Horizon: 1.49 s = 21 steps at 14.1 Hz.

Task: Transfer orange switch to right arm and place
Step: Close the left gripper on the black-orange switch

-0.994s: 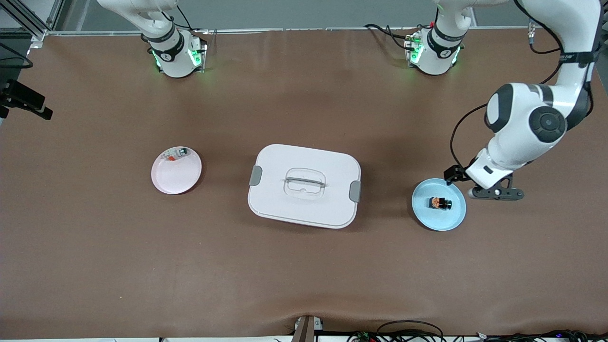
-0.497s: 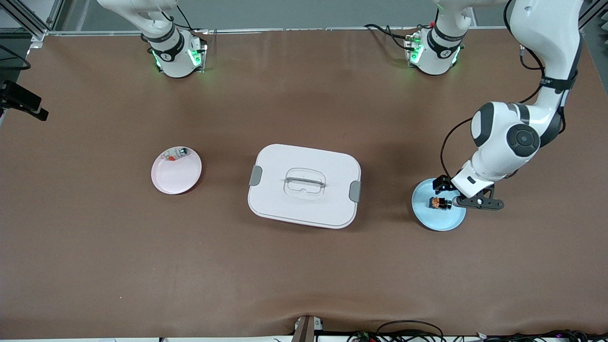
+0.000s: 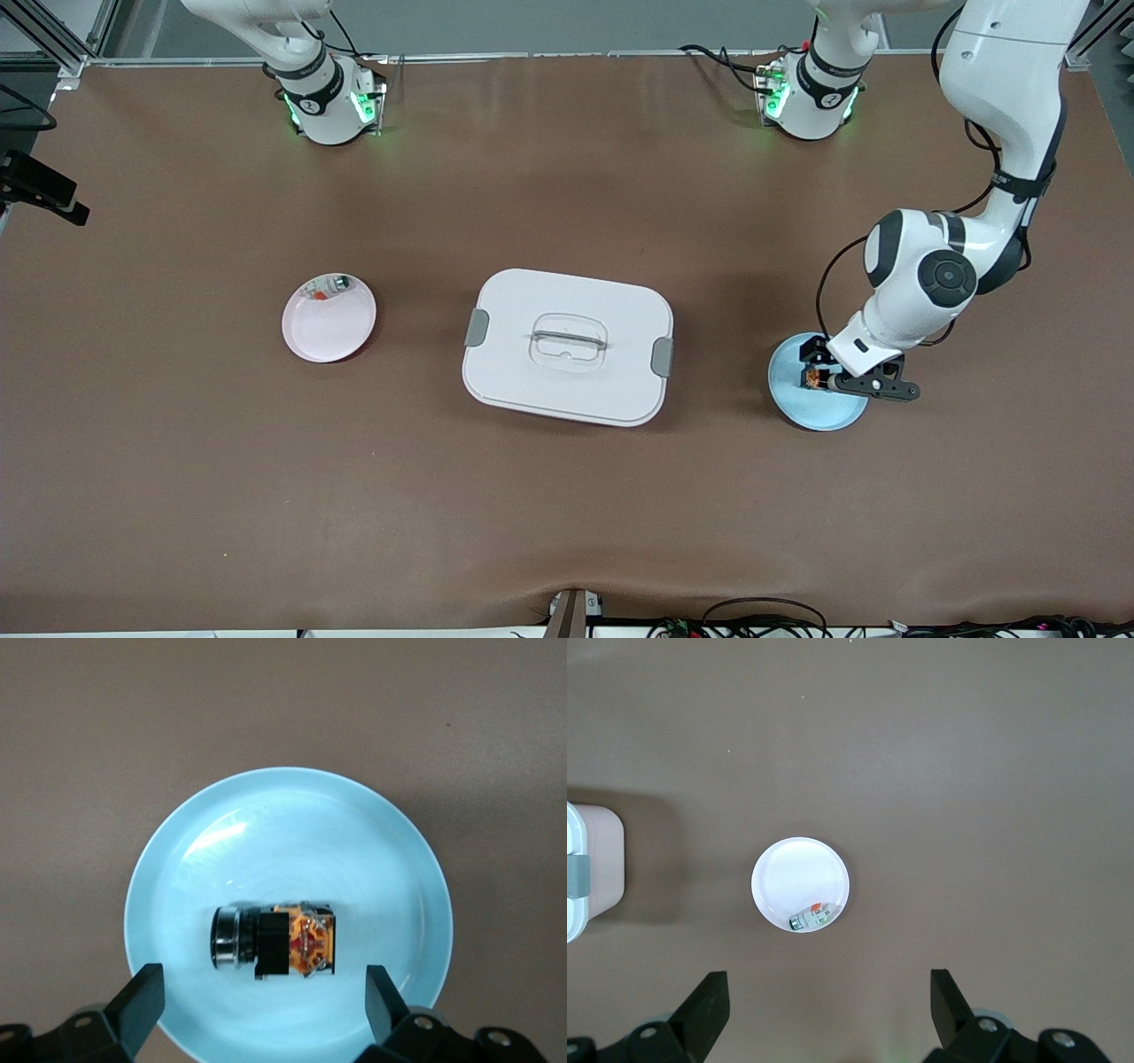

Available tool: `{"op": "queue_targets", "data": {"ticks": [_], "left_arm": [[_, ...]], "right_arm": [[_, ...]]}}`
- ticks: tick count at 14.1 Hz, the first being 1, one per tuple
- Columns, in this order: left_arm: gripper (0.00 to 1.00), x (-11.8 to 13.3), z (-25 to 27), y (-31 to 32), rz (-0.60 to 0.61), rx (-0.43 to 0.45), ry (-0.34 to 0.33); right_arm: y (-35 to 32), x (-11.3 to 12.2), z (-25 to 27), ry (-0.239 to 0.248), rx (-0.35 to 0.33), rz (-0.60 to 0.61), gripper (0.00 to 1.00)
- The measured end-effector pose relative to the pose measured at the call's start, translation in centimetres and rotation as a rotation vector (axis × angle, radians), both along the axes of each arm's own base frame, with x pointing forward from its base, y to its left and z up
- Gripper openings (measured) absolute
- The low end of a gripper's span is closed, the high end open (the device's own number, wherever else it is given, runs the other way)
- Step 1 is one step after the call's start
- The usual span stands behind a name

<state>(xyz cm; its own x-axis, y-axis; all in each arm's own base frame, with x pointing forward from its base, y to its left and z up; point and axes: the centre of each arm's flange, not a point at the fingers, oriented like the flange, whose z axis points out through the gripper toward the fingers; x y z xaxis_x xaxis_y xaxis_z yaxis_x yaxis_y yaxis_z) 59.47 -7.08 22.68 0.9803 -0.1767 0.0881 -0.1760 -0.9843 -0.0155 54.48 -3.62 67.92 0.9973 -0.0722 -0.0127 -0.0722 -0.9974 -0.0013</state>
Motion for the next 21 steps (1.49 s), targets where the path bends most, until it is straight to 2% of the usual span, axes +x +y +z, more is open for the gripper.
{"op": "queue_targets", "data": {"ticks": [7, 8, 10, 11, 12, 14, 18, 21], "left_arm": [[1.00, -0.1, -3.2, -0.1, -0.001, -0.014, -0.004], [0.97, -0.2, -3.5, -0.1, -0.001, -0.014, 0.001], [0.95, -0.4, -4.1, -0.1, -0.001, -0.014, 0.012], [0.91, -0.4, -4.4, -0.1, -0.001, -0.013, 0.017], [0.80, -0.5, -4.7, -0.1, -0.001, -0.013, 0.022], [0.75, -0.7, -5.0, -0.1, -0.001, -0.013, 0.029], [0.73, -0.5, -3.0, 0.0, 0.000, 0.003, 0.060], [0.73, -0.2, 2.1, 0.3, 0.017, 0.021, 0.057]], "right_arm": [[0.1, 0.0, 0.0, 0.004, 0.004, 0.001, 1.00], [0.1, 0.0, 0.0, 0.004, 0.007, 0.002, 1.00], [0.1, 0.0, 0.0, 0.001, 0.045, -0.001, 1.00], [-0.3, -0.1, 0.0, -0.003, 0.076, -0.010, 1.00], [-0.8, -0.1, 0.0, -0.005, 0.091, -0.019, 1.00], [-1.4, -0.1, 0.0, -0.006, 0.091, -0.023, 1.00], [-0.5, -0.1, 0.0, -0.001, 0.023, 0.002, 1.00], [0.0, 0.0, 0.0, 0.000, 0.015, 0.012, 1.00]]}}
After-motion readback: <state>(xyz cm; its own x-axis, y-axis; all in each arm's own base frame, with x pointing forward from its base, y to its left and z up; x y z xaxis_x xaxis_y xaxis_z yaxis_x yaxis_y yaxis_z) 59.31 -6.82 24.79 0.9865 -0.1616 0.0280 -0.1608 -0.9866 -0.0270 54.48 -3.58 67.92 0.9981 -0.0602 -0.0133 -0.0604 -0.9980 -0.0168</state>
